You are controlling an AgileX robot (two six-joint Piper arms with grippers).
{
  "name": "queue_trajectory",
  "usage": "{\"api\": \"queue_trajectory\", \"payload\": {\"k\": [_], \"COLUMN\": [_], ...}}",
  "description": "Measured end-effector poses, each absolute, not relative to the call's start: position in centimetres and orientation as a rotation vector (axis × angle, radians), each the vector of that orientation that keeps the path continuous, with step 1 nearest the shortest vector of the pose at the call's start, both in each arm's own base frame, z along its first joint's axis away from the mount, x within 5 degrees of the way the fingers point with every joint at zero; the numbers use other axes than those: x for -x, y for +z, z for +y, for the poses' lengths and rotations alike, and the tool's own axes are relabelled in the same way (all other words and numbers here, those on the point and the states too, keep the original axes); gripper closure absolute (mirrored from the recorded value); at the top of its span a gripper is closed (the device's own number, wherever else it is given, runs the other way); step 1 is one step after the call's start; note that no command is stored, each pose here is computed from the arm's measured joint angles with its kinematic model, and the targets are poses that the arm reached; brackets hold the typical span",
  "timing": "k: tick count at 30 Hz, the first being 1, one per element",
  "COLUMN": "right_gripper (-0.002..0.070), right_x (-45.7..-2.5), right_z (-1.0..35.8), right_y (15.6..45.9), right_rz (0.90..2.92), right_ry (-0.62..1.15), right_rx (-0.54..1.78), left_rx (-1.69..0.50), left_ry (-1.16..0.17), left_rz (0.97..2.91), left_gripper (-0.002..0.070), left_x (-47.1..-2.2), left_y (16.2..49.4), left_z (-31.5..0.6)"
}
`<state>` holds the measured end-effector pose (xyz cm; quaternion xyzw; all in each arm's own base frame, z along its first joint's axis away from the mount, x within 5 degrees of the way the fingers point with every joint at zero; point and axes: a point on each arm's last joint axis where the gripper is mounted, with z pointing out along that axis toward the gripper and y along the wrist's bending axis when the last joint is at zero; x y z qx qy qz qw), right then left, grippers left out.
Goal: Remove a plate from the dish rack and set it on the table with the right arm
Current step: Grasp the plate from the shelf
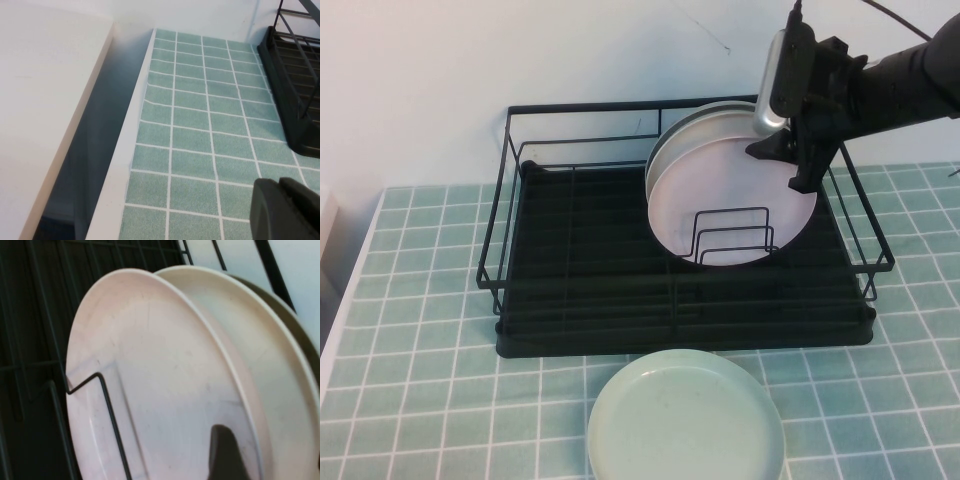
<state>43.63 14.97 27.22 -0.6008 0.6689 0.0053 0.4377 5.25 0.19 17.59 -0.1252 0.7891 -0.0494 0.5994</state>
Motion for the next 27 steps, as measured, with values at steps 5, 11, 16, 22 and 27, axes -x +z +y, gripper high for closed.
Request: {"api": "queue_trajectory", "payload": {"k": [5,11,16,22,27], "right_gripper": [0.0284,0.0217,0.0209,0.0208,0.0208], "right_x": [-43.6,-42.7,-41.2,-40.5,-40.6], "right_z": [15.0,15.0,14.7,14.6,14.7], "right_y": [27.2,29.1,30.6,30.2,29.9], "right_rz": [1.661,1.618,1.588,1.617,1.617], "right_ry": [0.010,-0.019,-0.026,0.015,0.003], "right_rx": [1.492,1.526,1.630,1.707,1.720], "left_rx": [0.290,0.290,0.290,0.290,0.290], "left_ry": [-0.114,-0.114,-0.114,-0.114,-0.114], "left_rz": [1.830,1.830,1.830,1.830,1.830], "left_gripper": [0.0678,0.0678,0.0678,0.0678,0.0678], "left_x": [-5.2,-5.2,-5.2,-5.2,-5.2], "left_y": [17.6,17.6,17.6,17.6,17.6], "left_z": [0.2,0.2,0.2,0.2,0.2]}}
